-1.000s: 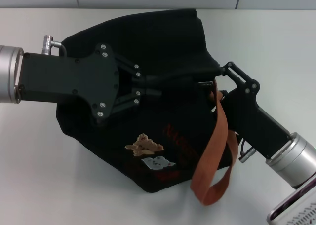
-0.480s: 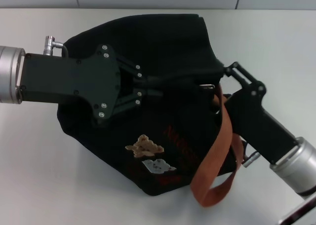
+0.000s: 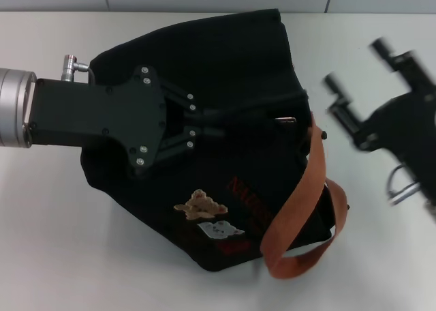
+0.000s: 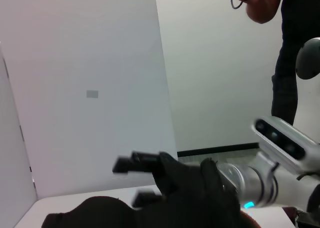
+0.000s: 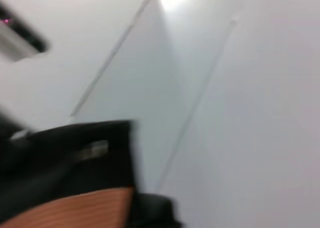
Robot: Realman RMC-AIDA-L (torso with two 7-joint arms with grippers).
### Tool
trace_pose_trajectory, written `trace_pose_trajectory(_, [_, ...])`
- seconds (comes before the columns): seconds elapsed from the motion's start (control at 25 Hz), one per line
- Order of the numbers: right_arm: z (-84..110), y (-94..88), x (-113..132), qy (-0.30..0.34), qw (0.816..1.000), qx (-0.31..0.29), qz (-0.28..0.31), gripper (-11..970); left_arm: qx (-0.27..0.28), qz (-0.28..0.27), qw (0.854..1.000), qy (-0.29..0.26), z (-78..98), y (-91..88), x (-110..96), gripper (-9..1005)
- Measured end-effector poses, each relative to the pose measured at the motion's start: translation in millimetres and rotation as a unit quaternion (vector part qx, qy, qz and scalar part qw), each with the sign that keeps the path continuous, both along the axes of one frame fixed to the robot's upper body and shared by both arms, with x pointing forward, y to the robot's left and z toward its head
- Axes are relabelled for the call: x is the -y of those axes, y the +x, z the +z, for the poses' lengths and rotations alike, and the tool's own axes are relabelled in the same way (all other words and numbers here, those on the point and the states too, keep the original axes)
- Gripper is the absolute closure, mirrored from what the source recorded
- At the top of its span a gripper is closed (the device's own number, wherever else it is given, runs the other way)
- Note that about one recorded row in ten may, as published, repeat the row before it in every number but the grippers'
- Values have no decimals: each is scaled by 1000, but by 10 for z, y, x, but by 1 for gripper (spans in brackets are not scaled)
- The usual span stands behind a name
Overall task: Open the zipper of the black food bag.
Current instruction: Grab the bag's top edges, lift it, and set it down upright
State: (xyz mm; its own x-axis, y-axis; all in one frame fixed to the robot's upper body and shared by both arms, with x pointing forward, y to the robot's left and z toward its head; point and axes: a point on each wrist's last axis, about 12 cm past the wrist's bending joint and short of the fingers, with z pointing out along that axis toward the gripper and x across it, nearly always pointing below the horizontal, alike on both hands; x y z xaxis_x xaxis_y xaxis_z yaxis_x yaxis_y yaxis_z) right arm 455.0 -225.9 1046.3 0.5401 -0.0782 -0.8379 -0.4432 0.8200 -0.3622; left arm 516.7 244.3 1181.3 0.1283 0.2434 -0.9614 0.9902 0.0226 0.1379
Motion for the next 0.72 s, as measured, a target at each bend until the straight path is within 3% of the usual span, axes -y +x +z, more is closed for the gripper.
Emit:
trace_pose_trajectory(0.24, [14, 86, 294, 99, 992, -74, 1, 330, -2, 1, 1000, -1, -9, -4, -7, 895])
trace_pose_trajectory(0.36, [51, 201, 502, 125, 980, -141, 63, 332, -2, 0, 1000, -2, -9, -6, -7, 895])
trace_pose_trajectory(0.4, [118, 278, 611, 117, 968, -186, 119, 333, -3, -1, 1000, -2, -11, -6, -4, 895])
trace_pose_trajectory(0.44, [118, 278, 611, 117, 968, -186, 119, 333, -3, -1, 1000, -2, -11, -6, -4, 895])
trace_pose_trajectory(0.56, [270, 344, 733, 65, 949, -233, 201, 335, -4, -3, 1000, -2, -17, -5, 6, 895])
trace_pose_trajectory(0.6, [384, 386, 806, 28, 934, -263, 239, 336, -5, -5, 1000, -2, -16, 4, 20, 895])
trace_pose_trajectory(0.64, [384, 386, 806, 28, 934, -263, 239, 336, -5, -5, 1000, -2, -16, 4, 20, 895])
trace_pose_trajectory(0.72, [511, 447, 868, -6, 915, -306, 264, 337, -5, -6, 1000, -2, -14, 8, 24, 895])
